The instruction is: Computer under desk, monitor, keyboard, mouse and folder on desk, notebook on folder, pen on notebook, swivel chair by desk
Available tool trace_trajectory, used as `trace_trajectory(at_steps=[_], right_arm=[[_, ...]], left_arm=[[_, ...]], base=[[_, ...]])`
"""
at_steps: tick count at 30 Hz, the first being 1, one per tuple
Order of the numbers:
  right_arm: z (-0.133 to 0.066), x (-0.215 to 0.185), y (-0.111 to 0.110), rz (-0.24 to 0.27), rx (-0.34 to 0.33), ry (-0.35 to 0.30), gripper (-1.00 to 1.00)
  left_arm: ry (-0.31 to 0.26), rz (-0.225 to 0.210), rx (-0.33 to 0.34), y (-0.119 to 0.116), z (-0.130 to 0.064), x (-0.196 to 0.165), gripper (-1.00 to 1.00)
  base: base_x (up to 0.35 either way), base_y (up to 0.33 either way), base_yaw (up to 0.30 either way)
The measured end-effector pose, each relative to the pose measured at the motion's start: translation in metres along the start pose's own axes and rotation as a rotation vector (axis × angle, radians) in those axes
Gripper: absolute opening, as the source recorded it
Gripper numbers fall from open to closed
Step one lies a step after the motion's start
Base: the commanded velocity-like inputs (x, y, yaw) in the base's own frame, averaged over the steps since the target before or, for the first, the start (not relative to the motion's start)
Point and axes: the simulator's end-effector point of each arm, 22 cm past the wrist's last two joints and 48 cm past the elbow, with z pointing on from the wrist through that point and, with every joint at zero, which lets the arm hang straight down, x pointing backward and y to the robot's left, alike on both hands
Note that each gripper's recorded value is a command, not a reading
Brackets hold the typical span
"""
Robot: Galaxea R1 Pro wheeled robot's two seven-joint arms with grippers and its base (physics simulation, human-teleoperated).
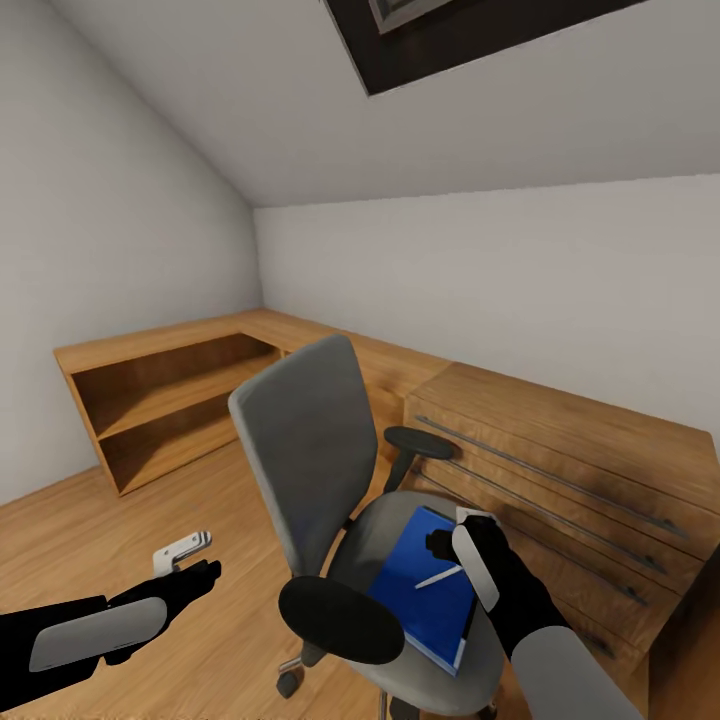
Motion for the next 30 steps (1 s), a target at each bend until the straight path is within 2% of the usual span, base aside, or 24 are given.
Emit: trace_trajectory(at_steps=[30], right_arm=[[0.0026, 0.0058, -0.0033, 0.001, 0.007, 0.018, 1.00]], left_arm=[[0.002, 0.002, 0.001, -0.0002, 0.0015, 0.0031, 1.00]], base=[[0.000, 0.000, 0.010]])
